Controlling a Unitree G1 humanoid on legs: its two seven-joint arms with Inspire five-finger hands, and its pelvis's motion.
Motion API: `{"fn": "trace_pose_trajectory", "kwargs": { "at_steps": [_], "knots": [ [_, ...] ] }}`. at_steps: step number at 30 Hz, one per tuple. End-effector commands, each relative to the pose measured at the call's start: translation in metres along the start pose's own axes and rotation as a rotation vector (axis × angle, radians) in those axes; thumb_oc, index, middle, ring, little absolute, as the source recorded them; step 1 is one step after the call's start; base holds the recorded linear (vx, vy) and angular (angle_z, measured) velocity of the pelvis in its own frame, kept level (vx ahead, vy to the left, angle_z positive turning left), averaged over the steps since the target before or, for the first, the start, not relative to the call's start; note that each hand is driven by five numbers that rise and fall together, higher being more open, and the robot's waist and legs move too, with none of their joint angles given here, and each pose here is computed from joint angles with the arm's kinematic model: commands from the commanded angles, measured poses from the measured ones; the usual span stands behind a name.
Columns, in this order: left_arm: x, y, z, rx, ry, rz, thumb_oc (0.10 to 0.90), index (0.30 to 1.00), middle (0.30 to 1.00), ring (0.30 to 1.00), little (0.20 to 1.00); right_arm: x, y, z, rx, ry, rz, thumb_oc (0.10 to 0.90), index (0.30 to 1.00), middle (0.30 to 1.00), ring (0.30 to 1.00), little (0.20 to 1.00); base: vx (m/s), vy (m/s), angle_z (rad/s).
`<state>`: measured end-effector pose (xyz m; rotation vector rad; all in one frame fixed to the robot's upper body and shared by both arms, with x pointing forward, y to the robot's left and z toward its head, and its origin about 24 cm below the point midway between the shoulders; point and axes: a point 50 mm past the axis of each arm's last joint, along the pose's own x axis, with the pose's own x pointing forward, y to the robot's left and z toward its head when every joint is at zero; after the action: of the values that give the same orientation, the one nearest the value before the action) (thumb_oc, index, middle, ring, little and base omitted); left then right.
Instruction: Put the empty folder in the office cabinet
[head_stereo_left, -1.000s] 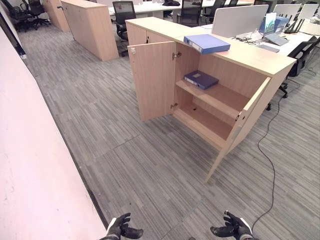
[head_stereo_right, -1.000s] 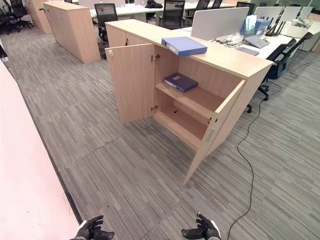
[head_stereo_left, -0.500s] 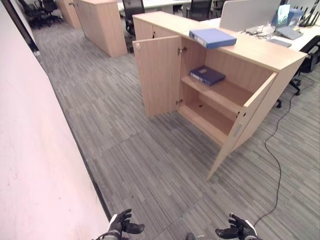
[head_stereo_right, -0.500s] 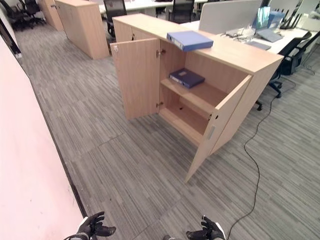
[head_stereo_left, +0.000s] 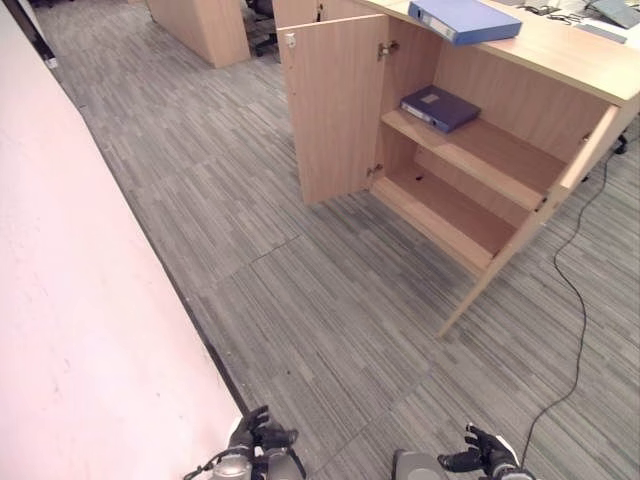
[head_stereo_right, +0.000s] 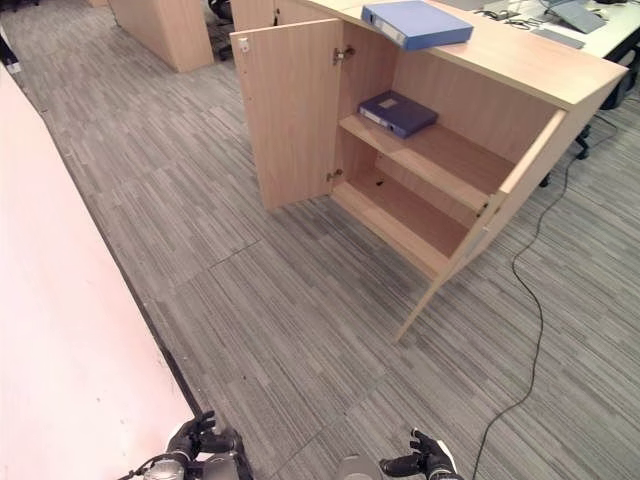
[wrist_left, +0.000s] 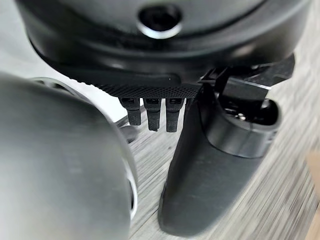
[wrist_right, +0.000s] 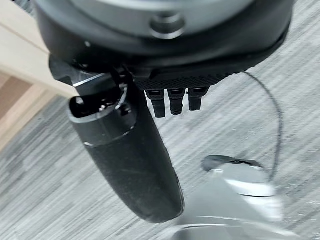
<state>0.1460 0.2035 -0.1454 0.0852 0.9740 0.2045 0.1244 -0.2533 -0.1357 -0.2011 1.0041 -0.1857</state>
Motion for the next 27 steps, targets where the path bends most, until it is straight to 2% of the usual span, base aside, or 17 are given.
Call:
{"fn": "trace_pose_trajectory", "kwargs": {
  "at_steps": [1,7,15,20,27],
  "knots": [
    [-0.004,0.041,-0.005,0.125,-0.037,0.077,0.8,0.9,0.9,0.9,0.9,0.0,-0.017,0.031,-0.05,-0.14,-0.019,0.8,0.9,0.9,0.9,0.9,0.56,0.181,-0.76],
    [-0.005,0.05,-0.008,0.163,-0.021,0.097,0.8,0.9,0.9,0.9,0.9,0.004,-0.002,0.043,-0.101,-0.157,0.021,0.8,0.9,0.9,0.9,0.9,0.4,0.178,-0.48],
    [-0.002,0.058,0.016,0.139,-0.088,0.133,0.8,0.9,0.9,0.9,0.9,0.007,0.007,0.073,-0.124,-0.248,0.032,0.8,0.9,0.9,0.9,0.9,0.27,0.251,-0.36],
    [-0.001,0.056,0.022,0.118,-0.109,0.127,0.8,0.9,0.9,0.9,0.9,0.008,-0.003,0.066,-0.03,-0.22,-0.015,0.8,0.9,0.9,0.9,0.9,0.28,0.126,-0.14],
    [-0.002,0.057,0.014,0.147,-0.087,0.117,0.8,0.9,0.9,0.9,0.9,0.006,-0.034,0.039,0.048,-0.121,-0.118,0.8,0.9,0.9,0.9,0.9,0.42,-0.086,0.05]
  ]
}}
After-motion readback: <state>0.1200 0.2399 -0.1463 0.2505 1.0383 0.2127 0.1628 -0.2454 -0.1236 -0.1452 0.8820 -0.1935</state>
